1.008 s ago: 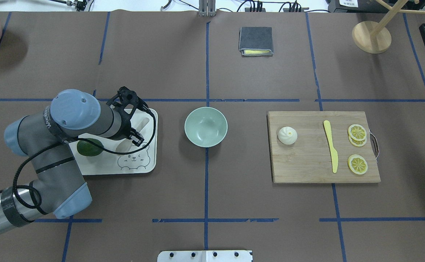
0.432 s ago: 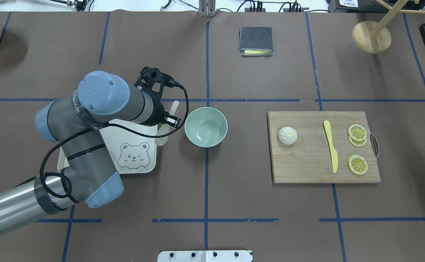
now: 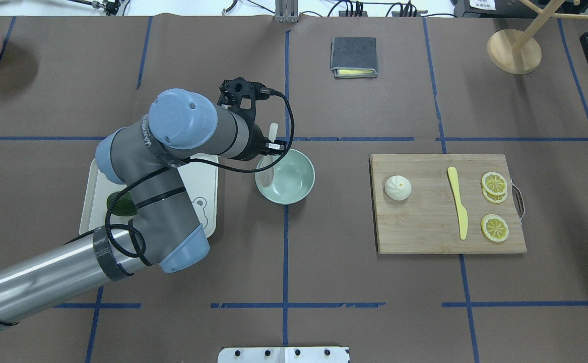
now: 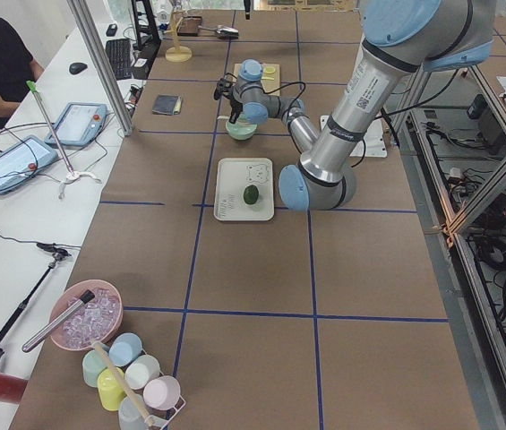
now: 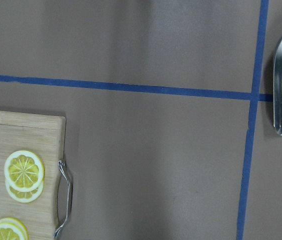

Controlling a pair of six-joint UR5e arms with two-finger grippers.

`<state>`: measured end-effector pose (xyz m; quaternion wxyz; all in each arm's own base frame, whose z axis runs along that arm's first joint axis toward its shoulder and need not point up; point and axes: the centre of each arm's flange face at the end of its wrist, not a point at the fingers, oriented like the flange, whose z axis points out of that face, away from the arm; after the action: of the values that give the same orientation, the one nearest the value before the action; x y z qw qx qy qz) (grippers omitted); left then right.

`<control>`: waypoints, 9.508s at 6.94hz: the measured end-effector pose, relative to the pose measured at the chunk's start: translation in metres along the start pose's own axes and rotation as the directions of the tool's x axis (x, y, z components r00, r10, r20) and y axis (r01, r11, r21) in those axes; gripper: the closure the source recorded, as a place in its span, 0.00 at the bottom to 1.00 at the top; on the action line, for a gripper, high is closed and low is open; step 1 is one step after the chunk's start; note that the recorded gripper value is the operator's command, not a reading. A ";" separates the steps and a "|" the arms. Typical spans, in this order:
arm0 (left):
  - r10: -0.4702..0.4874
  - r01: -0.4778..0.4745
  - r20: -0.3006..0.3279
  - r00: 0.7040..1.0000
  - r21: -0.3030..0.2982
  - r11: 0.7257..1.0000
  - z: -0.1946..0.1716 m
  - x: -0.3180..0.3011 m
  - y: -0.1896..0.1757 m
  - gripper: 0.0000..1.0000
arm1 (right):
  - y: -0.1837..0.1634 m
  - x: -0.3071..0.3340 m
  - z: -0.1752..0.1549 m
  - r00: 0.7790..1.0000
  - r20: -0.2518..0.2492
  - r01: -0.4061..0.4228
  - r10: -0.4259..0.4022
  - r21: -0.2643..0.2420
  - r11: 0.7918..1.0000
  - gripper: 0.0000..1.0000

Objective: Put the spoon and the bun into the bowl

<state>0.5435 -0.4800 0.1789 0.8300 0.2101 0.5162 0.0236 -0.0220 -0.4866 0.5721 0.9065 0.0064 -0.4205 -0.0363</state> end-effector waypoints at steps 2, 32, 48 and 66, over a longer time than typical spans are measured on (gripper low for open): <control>-0.009 0.009 0.006 1.000 0.022 1.000 0.012 0.010 0.008 0.21 | 0.000 0.000 0.000 1.000 0.000 -0.001 0.001 -0.001 1.000 0.00; 0.275 -0.277 0.146 0.950 -0.004 0.961 -0.154 -0.259 0.000 0.01 | 0.005 -0.517 0.112 0.941 0.199 -0.314 0.275 0.200 0.928 1.00; 0.398 -0.383 0.215 0.892 -0.111 0.917 -0.228 -0.405 0.015 0.01 | -0.019 -0.355 0.052 0.930 0.148 -0.359 0.337 0.160 0.919 0.00; 0.093 0.002 0.248 0.964 -0.356 0.935 -0.356 -0.627 0.046 0.00 | 0.035 0.018 -0.017 0.999 -0.040 0.022 -0.022 -0.017 1.000 0.00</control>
<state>-0.0495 -0.4834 0.5924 0.9139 0.0711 0.3850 0.1073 0.0048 -0.4534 0.5763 0.9144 0.0045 -0.4018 -0.0495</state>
